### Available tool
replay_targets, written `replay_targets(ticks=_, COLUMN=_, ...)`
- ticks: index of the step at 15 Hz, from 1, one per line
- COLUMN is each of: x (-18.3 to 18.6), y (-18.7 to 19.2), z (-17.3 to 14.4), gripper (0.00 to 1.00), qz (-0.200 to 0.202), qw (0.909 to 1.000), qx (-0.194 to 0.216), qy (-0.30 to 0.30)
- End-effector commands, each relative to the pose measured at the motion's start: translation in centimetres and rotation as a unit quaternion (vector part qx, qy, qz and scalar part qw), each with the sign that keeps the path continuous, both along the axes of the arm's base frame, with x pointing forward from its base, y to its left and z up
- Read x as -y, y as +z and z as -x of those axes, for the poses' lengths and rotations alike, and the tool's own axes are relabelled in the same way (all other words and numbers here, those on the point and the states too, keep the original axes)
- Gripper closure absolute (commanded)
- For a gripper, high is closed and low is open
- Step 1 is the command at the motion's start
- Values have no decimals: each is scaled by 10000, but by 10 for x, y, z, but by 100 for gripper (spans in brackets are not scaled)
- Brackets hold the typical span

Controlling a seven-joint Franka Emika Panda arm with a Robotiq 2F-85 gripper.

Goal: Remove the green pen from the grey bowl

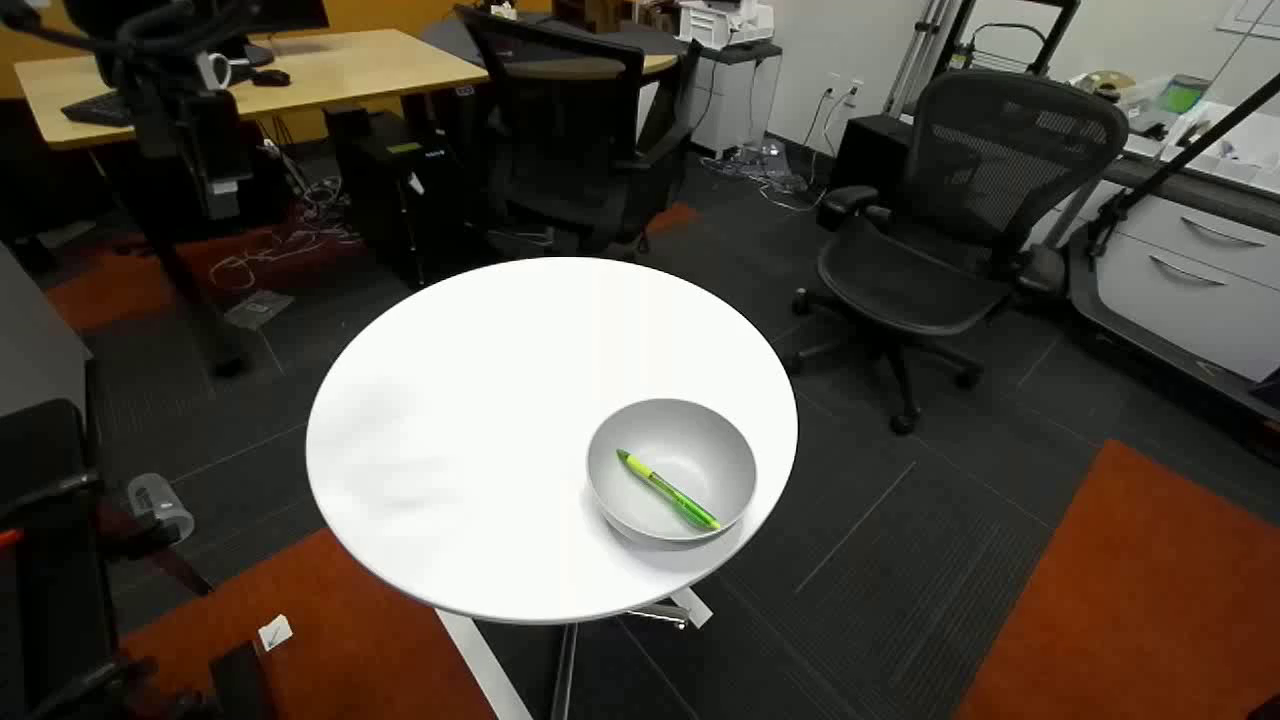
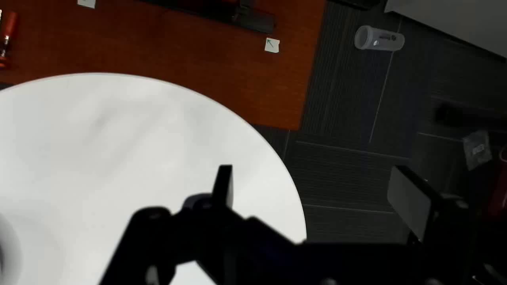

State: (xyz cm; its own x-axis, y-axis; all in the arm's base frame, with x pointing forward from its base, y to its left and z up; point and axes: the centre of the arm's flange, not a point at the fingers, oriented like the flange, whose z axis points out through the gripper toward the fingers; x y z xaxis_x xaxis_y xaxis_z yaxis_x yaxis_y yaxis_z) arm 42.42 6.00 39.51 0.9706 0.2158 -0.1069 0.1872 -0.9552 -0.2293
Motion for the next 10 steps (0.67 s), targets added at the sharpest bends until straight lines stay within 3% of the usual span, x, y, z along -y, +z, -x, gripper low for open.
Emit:
replay_targets(ticks=1, x=0, y=0, z=0, gripper=0, qz=0, qw=10000, qx=0, qy=0)
replay_targets(ticks=6, x=0, y=0, z=0, gripper=0, qz=0, qw=10000, qx=0, qy=0)
replay_targets(ticks=10, x=27, y=4, z=-23, gripper=0, qz=293, qw=9941, qx=423, qy=-951)
